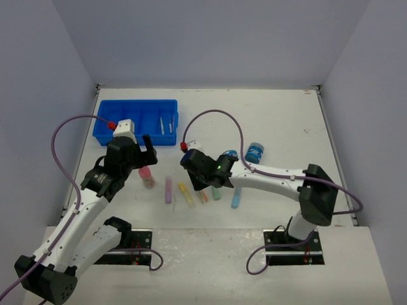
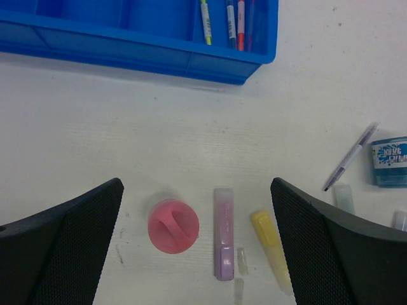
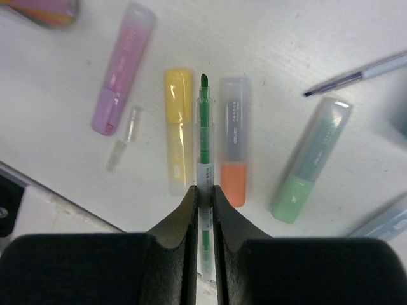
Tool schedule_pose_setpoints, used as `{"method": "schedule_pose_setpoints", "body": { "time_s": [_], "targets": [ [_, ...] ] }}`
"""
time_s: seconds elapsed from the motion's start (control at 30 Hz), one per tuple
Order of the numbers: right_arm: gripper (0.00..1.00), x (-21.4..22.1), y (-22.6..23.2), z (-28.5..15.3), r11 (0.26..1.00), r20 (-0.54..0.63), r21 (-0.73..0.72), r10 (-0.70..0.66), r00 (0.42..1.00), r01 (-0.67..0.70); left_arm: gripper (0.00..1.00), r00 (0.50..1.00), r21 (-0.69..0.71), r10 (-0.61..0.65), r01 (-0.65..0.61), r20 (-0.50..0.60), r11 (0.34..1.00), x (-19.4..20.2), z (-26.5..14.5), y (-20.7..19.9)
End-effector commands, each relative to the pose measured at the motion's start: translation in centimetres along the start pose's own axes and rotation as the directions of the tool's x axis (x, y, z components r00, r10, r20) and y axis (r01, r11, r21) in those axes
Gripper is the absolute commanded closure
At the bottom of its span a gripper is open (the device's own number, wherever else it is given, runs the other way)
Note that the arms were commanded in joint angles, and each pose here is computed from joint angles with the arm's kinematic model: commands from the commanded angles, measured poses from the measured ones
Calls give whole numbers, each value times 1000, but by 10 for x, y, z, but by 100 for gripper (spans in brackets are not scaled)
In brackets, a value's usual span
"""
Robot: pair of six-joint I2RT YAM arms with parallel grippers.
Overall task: Sort the stationery into containers
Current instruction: Pick up the pen from the center of the board, then close the pen cap on the pen.
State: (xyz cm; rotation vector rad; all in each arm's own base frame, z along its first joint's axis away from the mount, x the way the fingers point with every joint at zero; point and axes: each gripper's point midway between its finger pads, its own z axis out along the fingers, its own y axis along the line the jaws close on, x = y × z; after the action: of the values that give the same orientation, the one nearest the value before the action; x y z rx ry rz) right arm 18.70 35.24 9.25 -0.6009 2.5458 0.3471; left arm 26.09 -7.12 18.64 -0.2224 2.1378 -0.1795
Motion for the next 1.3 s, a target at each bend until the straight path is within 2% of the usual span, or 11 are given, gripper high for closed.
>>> {"method": "schedule_pose_setpoints", "body": {
  "time_s": [0.0, 0.17, 0.23, 0.5, 0.63, 0.73, 0.83, 0.87, 0.97, 1.17, 1.27],
  "targets": [
    [100, -44, -14, -53, 999, 181, 24, 23, 983, -28, 0, 999, 45, -34, 33, 13, 998, -17, -11, -13],
    [100, -48, -61, -73, 992, 243, 72, 85, 966, -105, 0, 997, 158, -61, 69, -57, 985, 0, -24, -37],
    [100, -45, -84, -72, 984, 250, 105, 111, 962, -141, 1, 993, 120, -80, 90, -91, 989, 16, -27, -38],
    [100, -41, -144, -85, 958, 317, 150, 189, 929, -246, 14, 965, 106, -22, 52, -262, 993, 110, -43, -72],
    [100, -36, -155, -86, 952, 333, 152, 204, 921, -266, 17, 946, 119, 24, 15, -324, 993, 148, -55, -88],
    [100, -32, -159, -84, 952, 337, 148, 207, 919, -269, 23, 936, 68, 43, -20, -349, 997, 168, -62, -88],
    [100, -29, -160, -81, 955, 336, 139, 203, 920, -262, 46, 923, 40, 67, -56, -378, 998, 186, -62, -86],
    [100, -29, -161, -79, 955, 334, 140, 204, 920, -263, 46, 917, 20, 77, -75, -391, 997, 194, -60, -84],
    [100, -27, -160, -77, 958, 328, 132, 201, 923, -256, 57, 911, -25, 85, -104, -403, 994, 205, -54, -76],
    [100, -27, -159, -77, 961, 331, 120, 197, 923, -248, 59, 933, -104, 29, -71, -358, 992, 202, -47, -67],
    [100, -27, -157, -76, 963, 333, 113, 195, 922, -245, 58, 944, -183, -80, 21, -321, 983, 197, -45, -63]
  ]
}}
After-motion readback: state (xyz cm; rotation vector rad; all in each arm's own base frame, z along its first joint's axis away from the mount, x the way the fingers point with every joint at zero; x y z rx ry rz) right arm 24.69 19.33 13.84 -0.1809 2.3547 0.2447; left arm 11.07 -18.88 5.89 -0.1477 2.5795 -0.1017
